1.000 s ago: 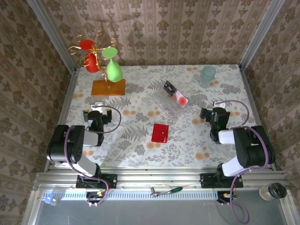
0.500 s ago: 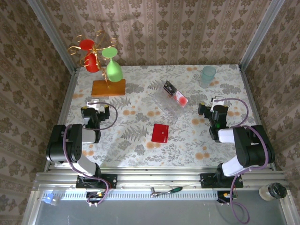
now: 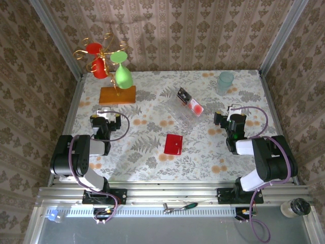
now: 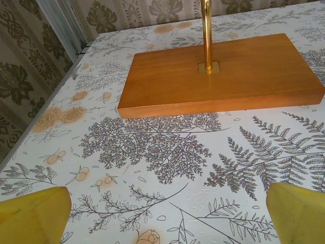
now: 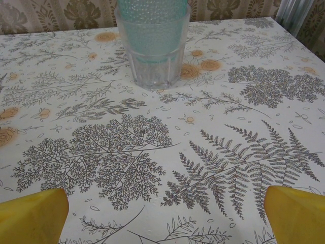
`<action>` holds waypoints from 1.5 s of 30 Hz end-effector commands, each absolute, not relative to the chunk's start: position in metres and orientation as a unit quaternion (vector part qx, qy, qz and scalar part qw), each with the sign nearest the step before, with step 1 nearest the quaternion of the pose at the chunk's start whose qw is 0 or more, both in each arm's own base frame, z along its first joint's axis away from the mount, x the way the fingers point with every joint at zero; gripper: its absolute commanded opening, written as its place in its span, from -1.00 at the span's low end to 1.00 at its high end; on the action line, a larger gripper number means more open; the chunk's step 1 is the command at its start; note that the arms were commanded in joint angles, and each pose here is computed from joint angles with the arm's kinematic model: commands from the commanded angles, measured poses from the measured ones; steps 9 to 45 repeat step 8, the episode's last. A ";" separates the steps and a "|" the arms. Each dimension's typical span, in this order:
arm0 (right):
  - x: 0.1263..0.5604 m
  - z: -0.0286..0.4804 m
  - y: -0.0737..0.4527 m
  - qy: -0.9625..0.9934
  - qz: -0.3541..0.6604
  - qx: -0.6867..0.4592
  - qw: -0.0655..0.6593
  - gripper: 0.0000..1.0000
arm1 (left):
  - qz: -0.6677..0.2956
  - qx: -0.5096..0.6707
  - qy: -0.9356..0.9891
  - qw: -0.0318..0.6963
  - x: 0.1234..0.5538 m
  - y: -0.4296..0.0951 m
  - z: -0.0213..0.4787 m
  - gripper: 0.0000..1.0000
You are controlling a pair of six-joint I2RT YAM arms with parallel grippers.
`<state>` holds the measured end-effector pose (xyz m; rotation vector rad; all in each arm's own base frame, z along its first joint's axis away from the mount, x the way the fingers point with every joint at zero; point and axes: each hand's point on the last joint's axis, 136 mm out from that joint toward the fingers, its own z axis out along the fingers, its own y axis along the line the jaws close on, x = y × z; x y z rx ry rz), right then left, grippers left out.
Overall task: Put the credit cards into the card holder
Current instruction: Reset both arms
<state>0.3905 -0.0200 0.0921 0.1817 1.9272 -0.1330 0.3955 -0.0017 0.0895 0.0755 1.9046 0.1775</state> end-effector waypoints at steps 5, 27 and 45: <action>0.397 0.099 -0.023 0.812 -0.068 0.078 0.574 1.00 | 0.077 0.034 0.804 0.588 0.397 -0.002 0.099 1.00; 0.395 0.100 -0.022 0.810 -0.067 0.077 0.578 1.00 | 0.078 0.034 0.804 0.588 0.397 -0.002 0.099 1.00; 0.395 0.100 -0.022 0.810 -0.067 0.077 0.578 1.00 | 0.078 0.034 0.804 0.588 0.397 -0.002 0.099 1.00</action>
